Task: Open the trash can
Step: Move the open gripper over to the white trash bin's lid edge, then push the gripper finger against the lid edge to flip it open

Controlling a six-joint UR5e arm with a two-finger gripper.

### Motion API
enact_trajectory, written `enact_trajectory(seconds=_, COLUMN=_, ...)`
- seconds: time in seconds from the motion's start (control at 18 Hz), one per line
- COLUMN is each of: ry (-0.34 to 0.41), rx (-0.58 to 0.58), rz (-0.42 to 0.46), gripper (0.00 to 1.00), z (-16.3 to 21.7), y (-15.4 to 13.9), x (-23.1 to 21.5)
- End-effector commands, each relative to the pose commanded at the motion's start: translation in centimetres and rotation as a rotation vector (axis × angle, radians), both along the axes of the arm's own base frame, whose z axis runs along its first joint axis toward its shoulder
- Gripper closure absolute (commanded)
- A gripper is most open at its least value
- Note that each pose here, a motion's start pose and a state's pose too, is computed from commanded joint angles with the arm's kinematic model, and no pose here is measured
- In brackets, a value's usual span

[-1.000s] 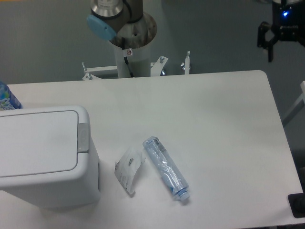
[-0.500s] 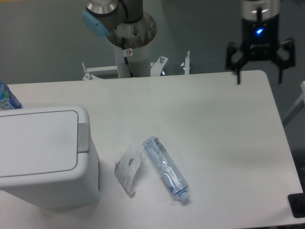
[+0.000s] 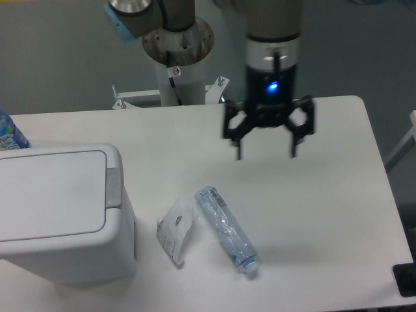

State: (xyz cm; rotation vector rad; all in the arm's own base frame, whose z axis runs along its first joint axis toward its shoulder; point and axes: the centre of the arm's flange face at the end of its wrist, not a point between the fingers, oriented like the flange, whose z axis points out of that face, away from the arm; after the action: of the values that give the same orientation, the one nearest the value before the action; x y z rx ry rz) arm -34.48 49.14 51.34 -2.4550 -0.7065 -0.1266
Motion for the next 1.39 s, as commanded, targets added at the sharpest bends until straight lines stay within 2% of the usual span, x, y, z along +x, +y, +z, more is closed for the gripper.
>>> enact_trajectory(seconds=0.17, ry=-0.105, rx=0.06, rz=-0.006, gripper=0.0, z=-0.6, y=1.4, x=1.0)
enact_trajectory(seconds=0.33, ry=-0.14, rx=0.049, rz=-0.027, gripper=0.0, z=-1.5, y=3.4, x=3.2)
enact_trajectory(seconds=0.56, ry=-0.157, rx=0.035, rz=-0.051, gripper=0.0, z=-2.3, y=4.9, x=4.9)
enact_trajectory(seconds=1.39, ry=-0.168, rx=0.02, rz=-0.078, gripper=0.0, z=-3.3, y=6.0, x=6.7)
